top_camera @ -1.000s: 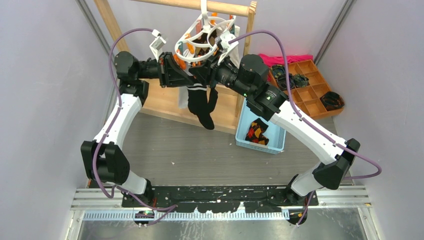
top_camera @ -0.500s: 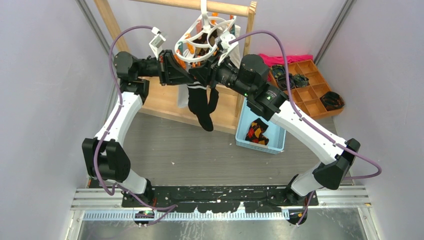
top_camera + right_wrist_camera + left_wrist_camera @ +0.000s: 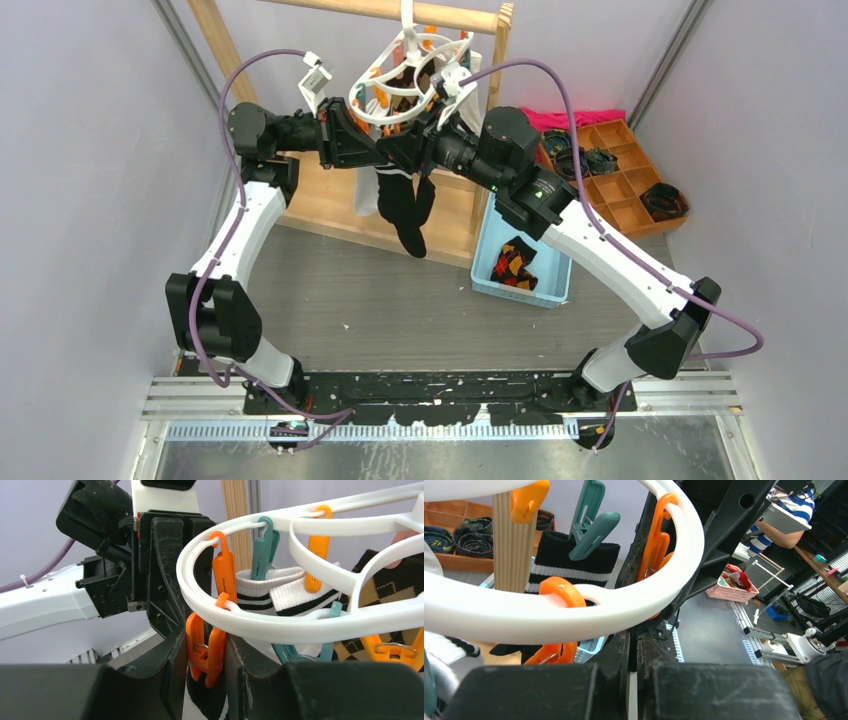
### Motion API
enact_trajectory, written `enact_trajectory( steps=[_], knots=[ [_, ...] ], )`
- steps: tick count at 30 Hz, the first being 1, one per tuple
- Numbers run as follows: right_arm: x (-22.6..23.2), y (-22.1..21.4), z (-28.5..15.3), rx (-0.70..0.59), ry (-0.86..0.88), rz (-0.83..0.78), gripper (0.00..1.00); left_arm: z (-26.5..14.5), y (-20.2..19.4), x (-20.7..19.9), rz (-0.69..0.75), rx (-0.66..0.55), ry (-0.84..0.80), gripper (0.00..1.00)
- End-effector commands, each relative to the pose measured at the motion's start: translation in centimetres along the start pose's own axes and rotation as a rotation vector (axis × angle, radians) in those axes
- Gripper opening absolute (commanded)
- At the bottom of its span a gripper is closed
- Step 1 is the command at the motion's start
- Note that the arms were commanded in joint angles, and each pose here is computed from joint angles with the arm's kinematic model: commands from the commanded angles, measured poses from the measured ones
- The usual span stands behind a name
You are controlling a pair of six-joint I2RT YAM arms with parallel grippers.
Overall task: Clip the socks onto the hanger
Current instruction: Clamp the sock onto the hanger.
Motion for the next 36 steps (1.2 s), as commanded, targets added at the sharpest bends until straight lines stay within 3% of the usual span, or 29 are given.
enact_trajectory(
  steps=[1, 13, 36],
  knots=[
    [1.5, 2.8, -1.1, -0.03, 0.053, 0.053, 0.1, 0.2, 0.2, -1.2, 0.062, 0.004, -0.014, 0.0],
    [1.6, 2.9, -0.9, -0.021, 0.055, 0.089, 0.1, 0.6, -0.1, -1.4, 0.072, 0.022, -0.031, 0.0],
    [1.0, -0.2, -1.5, 0.05, 0.051, -0.046, 0.1, 0.9, 0.9, -1.4, 0.052, -0.002, -0.041, 0.0]
  ],
)
Point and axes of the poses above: each gripper's point midway between its finger pads, its own z axis out along the fingers, its own x axis along the line the jaws close on, y = z × x, the point moved 3 cm from there along -z, back along the fingers, and after that the axes turned 8 degrees about -z, right-handed, at the moved point
